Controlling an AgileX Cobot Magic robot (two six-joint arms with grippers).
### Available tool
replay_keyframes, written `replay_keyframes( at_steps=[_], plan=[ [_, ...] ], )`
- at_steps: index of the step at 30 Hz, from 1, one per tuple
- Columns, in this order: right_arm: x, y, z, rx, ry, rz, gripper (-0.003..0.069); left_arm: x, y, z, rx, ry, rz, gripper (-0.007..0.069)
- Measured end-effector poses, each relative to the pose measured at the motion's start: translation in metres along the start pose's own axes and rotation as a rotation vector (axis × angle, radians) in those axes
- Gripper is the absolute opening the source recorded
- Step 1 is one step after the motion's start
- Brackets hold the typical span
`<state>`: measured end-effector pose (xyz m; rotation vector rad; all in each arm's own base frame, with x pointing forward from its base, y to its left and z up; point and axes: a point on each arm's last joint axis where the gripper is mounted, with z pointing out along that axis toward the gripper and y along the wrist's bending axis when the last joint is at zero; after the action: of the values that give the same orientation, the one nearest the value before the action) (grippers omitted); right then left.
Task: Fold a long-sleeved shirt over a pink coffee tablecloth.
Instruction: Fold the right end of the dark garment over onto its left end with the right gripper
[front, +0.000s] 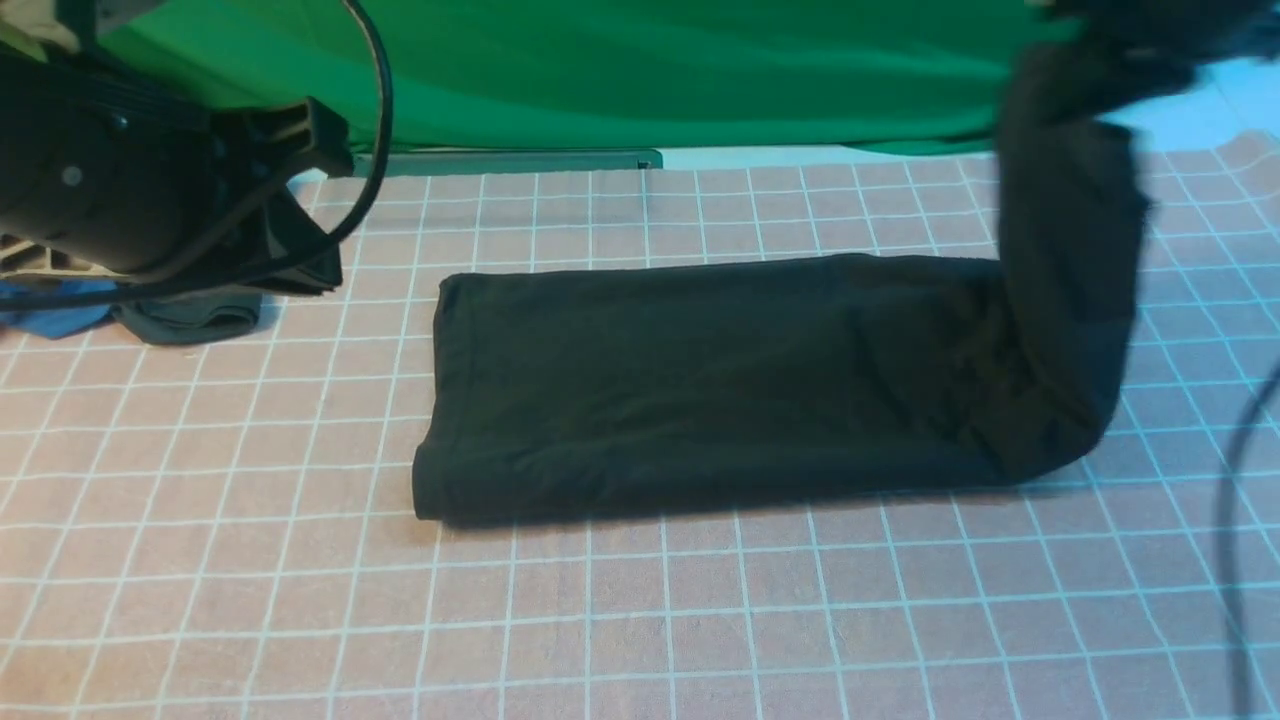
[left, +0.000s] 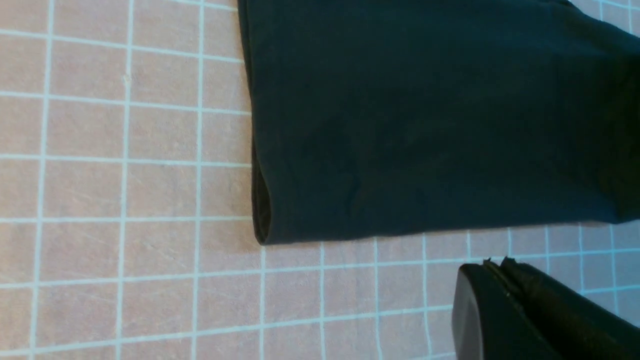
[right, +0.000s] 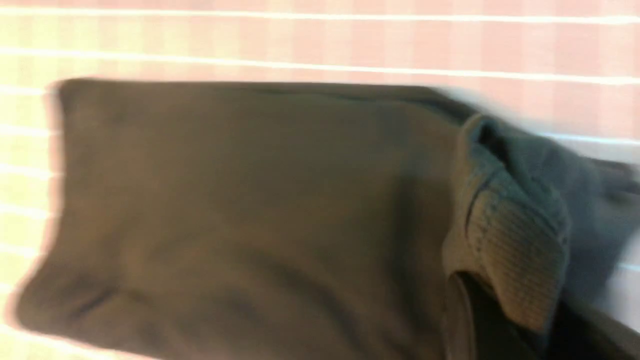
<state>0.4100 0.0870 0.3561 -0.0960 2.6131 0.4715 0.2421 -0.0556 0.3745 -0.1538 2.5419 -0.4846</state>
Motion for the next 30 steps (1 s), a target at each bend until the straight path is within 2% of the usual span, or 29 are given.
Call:
replay_keyframes(
  at_steps=[2, 3, 5, 13, 18, 26, 28, 30],
  plan=[
    [0.004, 0.034, 0.008, -0.051, -0.018, -0.039, 0.0122, 0.000, -0.001, 0.000, 0.010, 0.002, -0.006, 0.0013],
    [0.004, 0.034, 0.008, -0.052, -0.018, -0.036, 0.0122, 0.000, -0.001, 0.000, 0.011, 0.003, -0.007, 0.0013],
    [0.012, 0.076, 0.024, -0.119, -0.032, -0.056, 0.0122, 0.001, -0.002, 0.000, 0.024, 0.006, -0.014, 0.0013],
    [0.039, 0.158, 0.093, -0.262, -0.048, -0.069, 0.0122, 0.001, -0.004, 0.000, 0.044, 0.010, -0.018, 0.0013],
    [0.055, 0.182, 0.129, -0.315, -0.035, -0.051, 0.0122, 0.001, -0.004, 0.000, 0.044, 0.009, -0.006, 0.0013],
    [0.073, 0.188, 0.186, -0.329, -0.009, 0.017, 0.0122, 0.001, -0.004, 0.000, 0.044, 0.009, 0.006, 0.0013],
    [0.076, 0.191, 0.197, -0.345, -0.014, 0.048, 0.0143, 0.001, -0.004, 0.000, 0.044, 0.009, 0.006, 0.0013],
    [0.079, 0.193, 0.206, -0.363, -0.023, 0.084, 0.0206, 0.001, -0.004, 0.000, 0.044, 0.009, 0.006, 0.0013]
  ],
)
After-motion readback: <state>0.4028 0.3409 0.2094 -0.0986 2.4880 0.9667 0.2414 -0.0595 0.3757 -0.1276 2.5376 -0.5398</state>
